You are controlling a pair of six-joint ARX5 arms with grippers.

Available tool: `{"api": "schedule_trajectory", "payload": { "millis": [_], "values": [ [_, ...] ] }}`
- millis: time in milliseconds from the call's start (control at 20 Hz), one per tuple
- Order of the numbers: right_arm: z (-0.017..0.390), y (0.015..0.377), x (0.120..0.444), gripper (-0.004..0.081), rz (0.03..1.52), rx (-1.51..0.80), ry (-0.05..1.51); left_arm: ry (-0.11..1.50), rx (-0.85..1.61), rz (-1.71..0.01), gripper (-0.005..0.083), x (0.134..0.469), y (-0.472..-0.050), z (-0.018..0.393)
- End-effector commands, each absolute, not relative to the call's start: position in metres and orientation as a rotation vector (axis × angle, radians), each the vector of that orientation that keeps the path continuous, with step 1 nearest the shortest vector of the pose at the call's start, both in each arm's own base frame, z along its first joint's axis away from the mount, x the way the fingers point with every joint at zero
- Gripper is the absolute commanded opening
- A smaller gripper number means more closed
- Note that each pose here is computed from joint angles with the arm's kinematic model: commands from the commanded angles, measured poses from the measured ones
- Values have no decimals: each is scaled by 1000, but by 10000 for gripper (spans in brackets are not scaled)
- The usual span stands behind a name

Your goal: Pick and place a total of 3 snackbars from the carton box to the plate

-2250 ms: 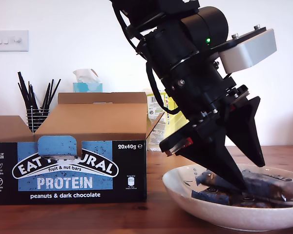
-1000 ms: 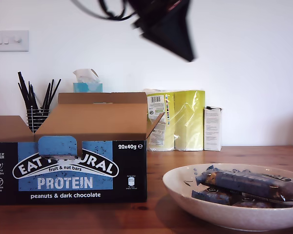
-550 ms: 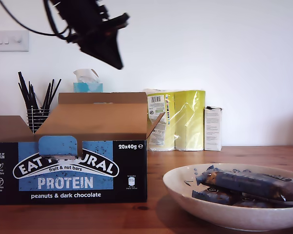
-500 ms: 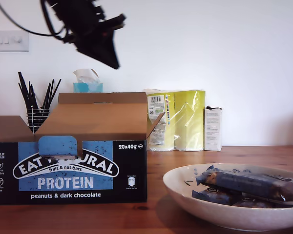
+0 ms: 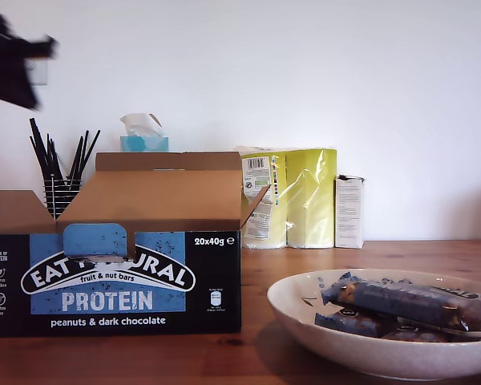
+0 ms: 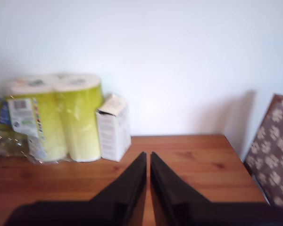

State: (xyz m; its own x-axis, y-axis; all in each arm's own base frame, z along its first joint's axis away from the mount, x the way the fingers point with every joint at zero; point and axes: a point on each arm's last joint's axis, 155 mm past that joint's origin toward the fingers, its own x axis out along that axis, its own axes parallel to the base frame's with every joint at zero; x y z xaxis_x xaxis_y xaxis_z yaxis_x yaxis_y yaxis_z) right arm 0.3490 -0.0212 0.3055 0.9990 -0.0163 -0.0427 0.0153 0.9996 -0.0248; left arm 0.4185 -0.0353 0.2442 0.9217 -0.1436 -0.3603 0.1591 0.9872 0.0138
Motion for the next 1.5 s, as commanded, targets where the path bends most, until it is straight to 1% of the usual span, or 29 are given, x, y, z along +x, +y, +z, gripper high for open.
{"api": "schedule_trajectory", "payload": {
  "millis": [0, 100, 300, 550, 700, 800, 1150, 1300, 1450],
  "values": [
    [282, -19, 347, -13, -8, -43, 64, 311, 19, -125, -22, 405, -28, 247],
    [272, -16, 342, -13, -5, -51, 30, 241, 17, -84, -22, 387, -18, 256],
    [252, -12, 318, -13, -9, -52, -11, 168, -27, -69, -22, 357, -18, 251],
    [223, 9, 287, -13, 55, -50, -35, 130, -24, -56, -22, 320, -22, 214],
    [197, 16, 274, -13, 81, -46, 0, 111, -23, -55, -22, 298, -22, 193],
    [190, 19, 267, -13, 93, -53, 5, 104, -25, -45, -22, 285, -19, 181],
    [182, 22, 244, -13, 109, -58, 17, 104, -29, -34, -22, 257, -14, 169],
    [163, 24, 243, -13, 121, -56, 92, 112, -29, -23, -22, 246, -11, 165],
    [157, 29, 242, -13, 144, -12, 119, 169, -45, -8, -22, 239, -8, 149]
  ]
}}
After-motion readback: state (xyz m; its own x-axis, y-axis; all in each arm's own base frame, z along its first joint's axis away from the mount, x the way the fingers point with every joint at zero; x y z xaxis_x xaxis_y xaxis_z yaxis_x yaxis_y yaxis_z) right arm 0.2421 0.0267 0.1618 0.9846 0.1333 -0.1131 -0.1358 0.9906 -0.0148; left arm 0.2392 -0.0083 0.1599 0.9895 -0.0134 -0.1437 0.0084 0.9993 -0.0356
